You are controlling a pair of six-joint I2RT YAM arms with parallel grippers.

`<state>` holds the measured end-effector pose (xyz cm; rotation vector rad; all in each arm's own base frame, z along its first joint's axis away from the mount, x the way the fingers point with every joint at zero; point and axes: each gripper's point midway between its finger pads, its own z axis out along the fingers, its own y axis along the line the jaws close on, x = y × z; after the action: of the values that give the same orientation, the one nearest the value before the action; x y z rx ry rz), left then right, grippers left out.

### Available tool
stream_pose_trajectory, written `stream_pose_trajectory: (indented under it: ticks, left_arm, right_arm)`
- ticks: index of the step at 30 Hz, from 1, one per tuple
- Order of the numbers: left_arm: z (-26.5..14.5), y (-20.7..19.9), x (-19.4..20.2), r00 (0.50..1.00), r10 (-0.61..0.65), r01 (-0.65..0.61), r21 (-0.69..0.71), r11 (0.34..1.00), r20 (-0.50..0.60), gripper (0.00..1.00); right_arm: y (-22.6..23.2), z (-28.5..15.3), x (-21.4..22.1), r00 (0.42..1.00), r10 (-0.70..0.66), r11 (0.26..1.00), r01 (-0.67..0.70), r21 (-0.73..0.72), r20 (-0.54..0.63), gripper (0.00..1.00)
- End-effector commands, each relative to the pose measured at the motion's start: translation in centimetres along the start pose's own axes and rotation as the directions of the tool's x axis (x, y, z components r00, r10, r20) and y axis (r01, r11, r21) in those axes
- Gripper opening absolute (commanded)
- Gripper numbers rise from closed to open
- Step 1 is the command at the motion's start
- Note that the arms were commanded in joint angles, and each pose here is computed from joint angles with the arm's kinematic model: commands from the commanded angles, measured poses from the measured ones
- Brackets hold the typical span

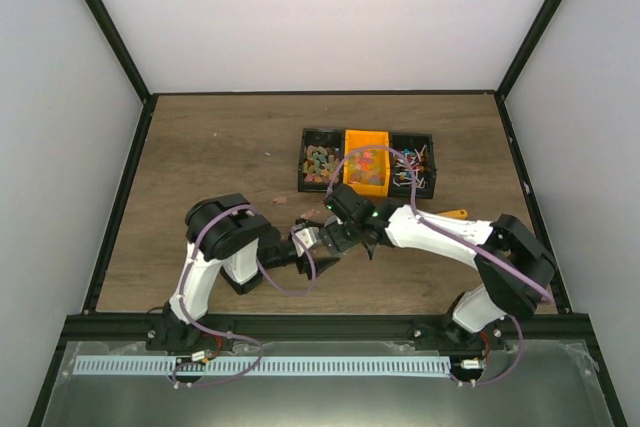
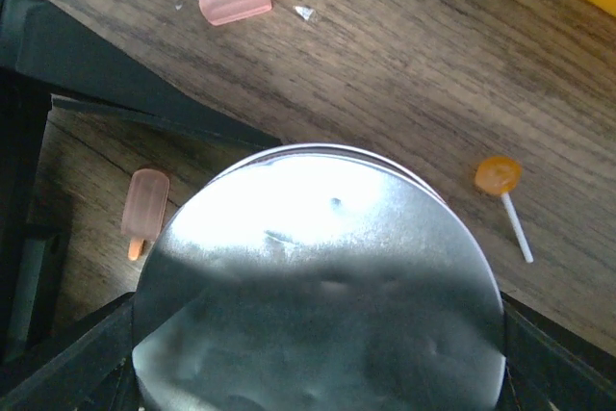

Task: Pack the candies
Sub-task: Screw the bottle lid onto the packing bottle.

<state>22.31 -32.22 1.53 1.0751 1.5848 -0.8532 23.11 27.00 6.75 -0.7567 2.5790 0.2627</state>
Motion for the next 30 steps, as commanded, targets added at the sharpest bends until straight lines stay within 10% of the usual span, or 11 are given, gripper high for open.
stream_pose_trajectory:
  ticks: [1, 19, 30]
  left_arm:
    - [-0.8, -0.5, -0.8, 0.996, 0.010, -0.010, -0.004, 1.000, 0.086, 1.00]
    - [-2.9, 0.6, -2.6, 0.994, 0.012, -0.003, -0.079, 0.997, 0.111, 1.00]
    - [0.3, -2.3, -2.2, 0.991, -0.006, -0.008, 0.103, 0.995, 0.135, 1.00]
  right_arm:
    - [6.2, -0.3, 8.0, 0.955, -0.130, 0.970, 0.067, -0.235, -0.267, 0.87]
    - [5.0, -1.2, 6.1, 0.978, -0.069, 0.988, 0.039, -0.151, -0.196, 0.88]
    - [6.9, -1.2, 5.6, 0.977, -0.100, 0.969, 0.053, -0.242, -0.186, 0.88]
